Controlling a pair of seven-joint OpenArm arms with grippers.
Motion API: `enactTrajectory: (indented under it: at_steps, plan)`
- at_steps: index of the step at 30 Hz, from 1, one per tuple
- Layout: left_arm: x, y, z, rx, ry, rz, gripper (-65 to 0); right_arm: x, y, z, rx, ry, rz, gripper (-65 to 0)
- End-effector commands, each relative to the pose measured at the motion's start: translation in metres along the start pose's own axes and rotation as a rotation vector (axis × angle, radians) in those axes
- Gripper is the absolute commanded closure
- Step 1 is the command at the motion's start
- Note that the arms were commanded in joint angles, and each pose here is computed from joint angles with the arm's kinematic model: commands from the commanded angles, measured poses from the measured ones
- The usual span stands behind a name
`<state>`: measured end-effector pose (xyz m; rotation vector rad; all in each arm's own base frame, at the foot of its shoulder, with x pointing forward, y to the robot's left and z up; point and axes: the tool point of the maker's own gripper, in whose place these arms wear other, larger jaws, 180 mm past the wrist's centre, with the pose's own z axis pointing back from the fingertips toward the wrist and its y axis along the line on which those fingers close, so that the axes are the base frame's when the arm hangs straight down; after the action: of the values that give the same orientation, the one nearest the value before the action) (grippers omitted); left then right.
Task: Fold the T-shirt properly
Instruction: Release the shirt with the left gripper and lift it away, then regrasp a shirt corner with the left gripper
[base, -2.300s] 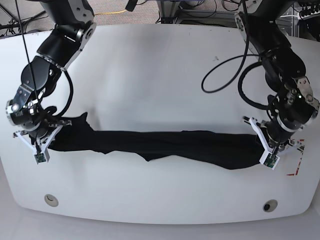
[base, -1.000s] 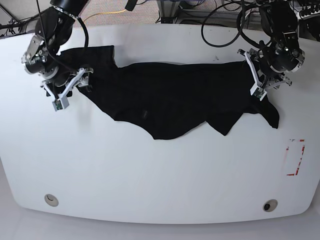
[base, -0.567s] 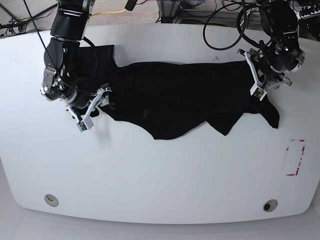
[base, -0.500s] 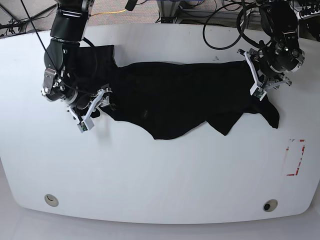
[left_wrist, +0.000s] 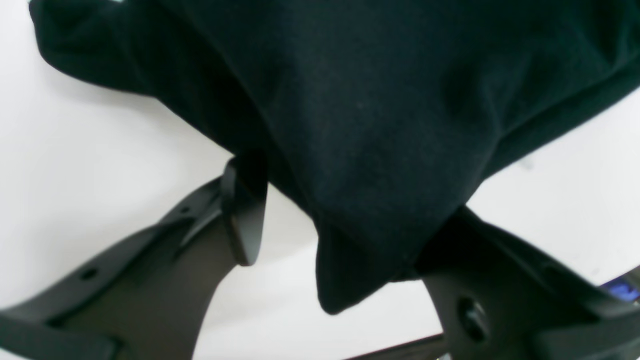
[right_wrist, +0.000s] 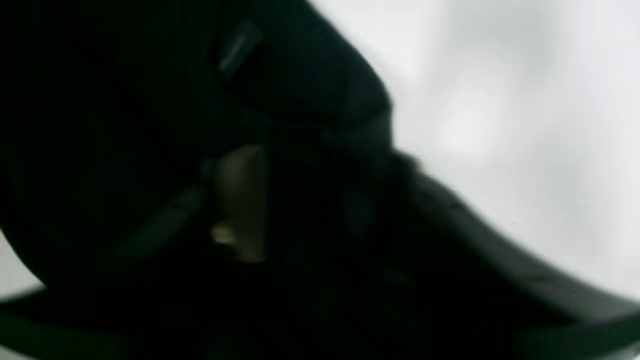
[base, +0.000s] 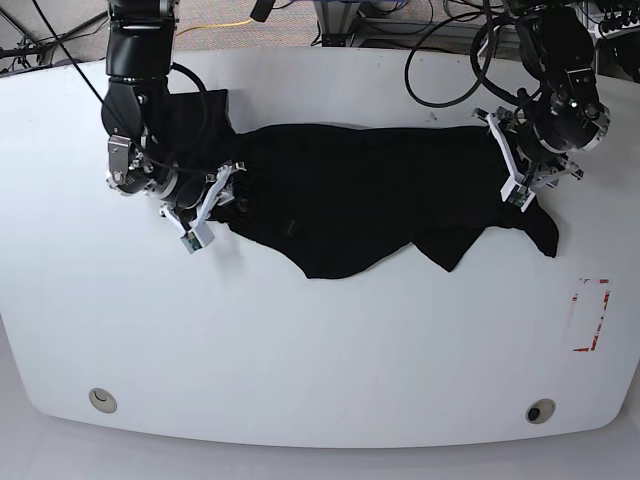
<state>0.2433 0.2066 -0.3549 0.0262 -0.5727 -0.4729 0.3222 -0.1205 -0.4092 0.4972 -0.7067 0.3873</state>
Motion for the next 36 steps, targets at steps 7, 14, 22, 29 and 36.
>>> enactTrajectory:
  at_steps: [7,14,22,29,36]
  plan:
    - [0.04,0.028,0.044,-0.07,-0.346,0.215,-31.2,0.012,0.006,-0.002,0.021,-0.017,0.038,-3.5]
    - [0.046,0.065,0.075,-0.073,-0.444,0.245,-36.8,0.009,0.003,-0.002,0.004,0.002,0.053,-4.0]
    - [0.033,0.121,0.079,0.069,-0.443,0.354,-39.2,0.004,0.0,-0.002,-0.008,0.017,0.054,-4.0]
    - [-0.002,0.164,0.059,0.156,-0.338,0.501,-39.7,0.003,-0.001,-0.003,-0.008,0.018,0.049,-4.0]
    - [-0.011,0.189,0.032,0.151,-0.33,0.604,-39.7,0.003,0.0,-0.003,-0.004,0.02,0.049,-4.0]
